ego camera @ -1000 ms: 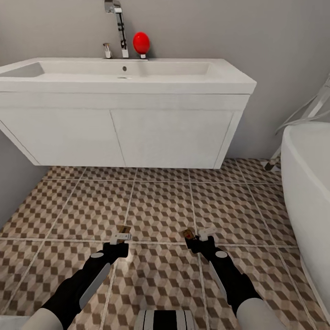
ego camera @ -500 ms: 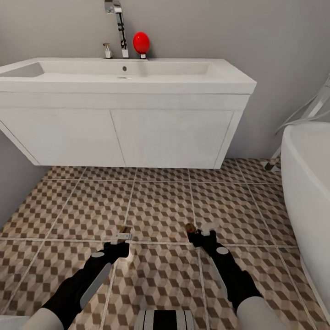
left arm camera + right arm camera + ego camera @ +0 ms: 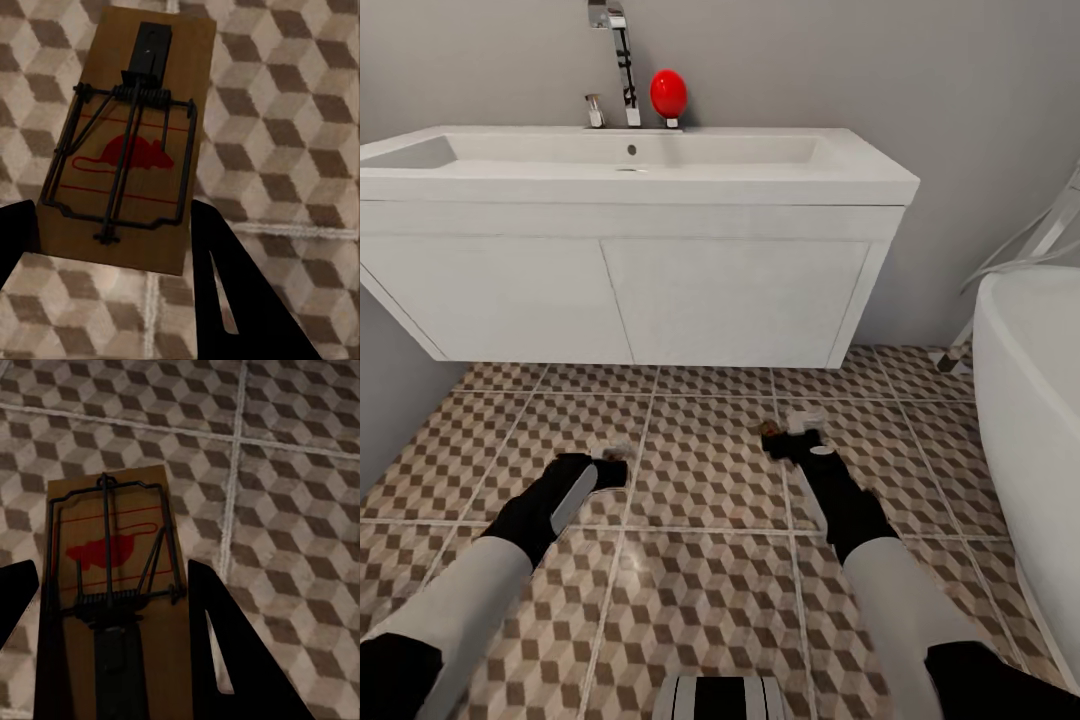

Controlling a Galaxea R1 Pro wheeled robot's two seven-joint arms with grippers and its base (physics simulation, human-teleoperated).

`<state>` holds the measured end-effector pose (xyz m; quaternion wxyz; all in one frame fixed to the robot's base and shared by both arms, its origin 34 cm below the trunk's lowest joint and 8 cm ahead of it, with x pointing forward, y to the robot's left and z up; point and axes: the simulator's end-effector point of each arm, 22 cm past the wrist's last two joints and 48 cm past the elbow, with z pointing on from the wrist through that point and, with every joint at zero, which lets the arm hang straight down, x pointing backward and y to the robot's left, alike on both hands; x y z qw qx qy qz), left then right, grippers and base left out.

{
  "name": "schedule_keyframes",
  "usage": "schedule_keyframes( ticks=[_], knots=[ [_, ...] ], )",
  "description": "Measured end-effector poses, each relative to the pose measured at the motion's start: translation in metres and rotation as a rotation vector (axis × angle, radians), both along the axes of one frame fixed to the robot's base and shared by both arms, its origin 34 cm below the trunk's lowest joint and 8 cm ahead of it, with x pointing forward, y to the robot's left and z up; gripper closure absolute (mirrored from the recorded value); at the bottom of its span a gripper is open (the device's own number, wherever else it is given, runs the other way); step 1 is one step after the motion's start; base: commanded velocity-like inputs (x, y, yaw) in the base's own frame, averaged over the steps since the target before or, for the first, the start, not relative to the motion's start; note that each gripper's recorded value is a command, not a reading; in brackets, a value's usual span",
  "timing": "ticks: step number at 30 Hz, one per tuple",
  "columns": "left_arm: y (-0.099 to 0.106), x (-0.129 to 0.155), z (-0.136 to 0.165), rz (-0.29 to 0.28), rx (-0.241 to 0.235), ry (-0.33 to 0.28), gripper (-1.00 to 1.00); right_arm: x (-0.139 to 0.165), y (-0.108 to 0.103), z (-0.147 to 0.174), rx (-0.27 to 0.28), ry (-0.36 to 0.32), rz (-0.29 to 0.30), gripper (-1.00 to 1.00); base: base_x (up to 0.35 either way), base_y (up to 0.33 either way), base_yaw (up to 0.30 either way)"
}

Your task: Take the four mousetraps from the cabinet in the bathroom and place them on the bathroom floor. Make sure all four end up on the same floor surface, and ensure that at least two of them are either under or directly next to the same bathroom sink.

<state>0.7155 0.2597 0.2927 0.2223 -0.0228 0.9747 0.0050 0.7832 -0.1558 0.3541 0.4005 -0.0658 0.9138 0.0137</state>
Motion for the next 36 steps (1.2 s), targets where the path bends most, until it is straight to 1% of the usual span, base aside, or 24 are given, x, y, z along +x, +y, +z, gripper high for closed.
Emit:
schedule_keyframes(
  ticks=[2, 3, 4, 5, 6, 8, 9, 10, 12, 14, 16, 18, 23, 29, 32, 36],
  knots=[
    [0.016, 0.009, -0.001, 0.026, 0.025, 0.031, 1.00, 0.016, 0.006, 0.006, -0.005, 0.013, 0.012, 1.00, 0.000, 0.000, 0.000],
    [0.020, 0.012, -0.001, 0.035, 0.031, 0.037, 1.00, 0.024, 0.007, 0.008, -0.009, 0.020, 0.018, 1.00, 0.000, 0.000, 0.000],
    [0.025, 0.016, 0.000, 0.044, 0.037, 0.036, 1.00, 0.035, 0.009, 0.013, -0.015, 0.026, 0.025, 1.00, 0.000, 0.000, 0.000],
    [0.028, 0.021, 0.001, 0.051, 0.040, 0.020, 1.00, 0.041, 0.010, 0.018, -0.017, 0.024, 0.027, 1.00, 0.000, 0.000, 0.000],
    [0.029, 0.028, 0.005, 0.057, 0.040, -0.013, 1.00, 0.046, 0.010, 0.021, -0.019, 0.022, 0.029, 1.00, 0.000, 0.000, 0.000],
    [0.029, 0.048, 0.019, 0.066, 0.035, -0.105, 1.00, 0.050, 0.010, 0.025, -0.021, 0.020, 0.031, 1.00, 0.000, 0.000, 0.000],
    [0.029, 0.054, 0.023, 0.066, 0.034, -0.128, 1.00, 0.051, 0.010, 0.025, -0.020, 0.020, 0.031, 1.00, 0.000, 0.000, 0.000],
    [0.026, 0.068, 0.037, 0.059, 0.032, -0.185, 1.00, 0.052, 0.011, 0.026, -0.020, 0.019, 0.033, 1.00, 0.000, 0.000, 0.000],
    [0.024, 0.082, 0.056, 0.044, 0.037, -0.247, 1.00, 0.054, 0.010, 0.029, -0.017, 0.014, 0.035, 1.00, 0.000, 0.000, 0.000],
    [0.028, 0.088, 0.063, 0.040, 0.047, -0.270, 1.00, 0.061, 0.010, 0.040, -0.017, -0.015, 0.033, 1.00, 0.000, 0.000, 0.000],
    [0.030, 0.089, 0.066, 0.038, 0.051, -0.277, 1.00, 0.071, 0.006, 0.057, -0.018, -0.055, 0.026, 1.00, 0.000, 0.000, 0.000],
    [0.031, 0.090, 0.066, 0.037, 0.052, -0.279, 1.00, 0.077, 0.003, 0.066, -0.019, -0.077, 0.021, 1.00, 0.000, 0.000, 0.000],
    [0.030, 0.089, 0.064, 0.036, 0.053, -0.273, 1.00, 0.080, -0.004, 0.070, -0.025, -0.089, 0.014, 1.00, 0.000, 0.000, 0.000],
    [0.024, 0.089, 0.048, 0.022, 0.046, -0.255, 1.00, 0.076, -0.004, 0.040, -0.023, -0.051, 0.014, 1.00, 0.000, 0.000, 0.000],
    [0.018, 0.086, 0.040, 0.006, 0.041, -0.220, 1.00, 0.072, -0.004, 0.024, -0.023, -0.028, 0.016, 1.00, 0.000, 0.000, 0.000],
    [0.013, 0.083, 0.029, -0.004, 0.036, -0.198, 1.00, 0.069, -0.004, 0.005, -0.022, -0.003, 0.017, 1.00, 0.000, 0.000, 0.000]
  ],
)
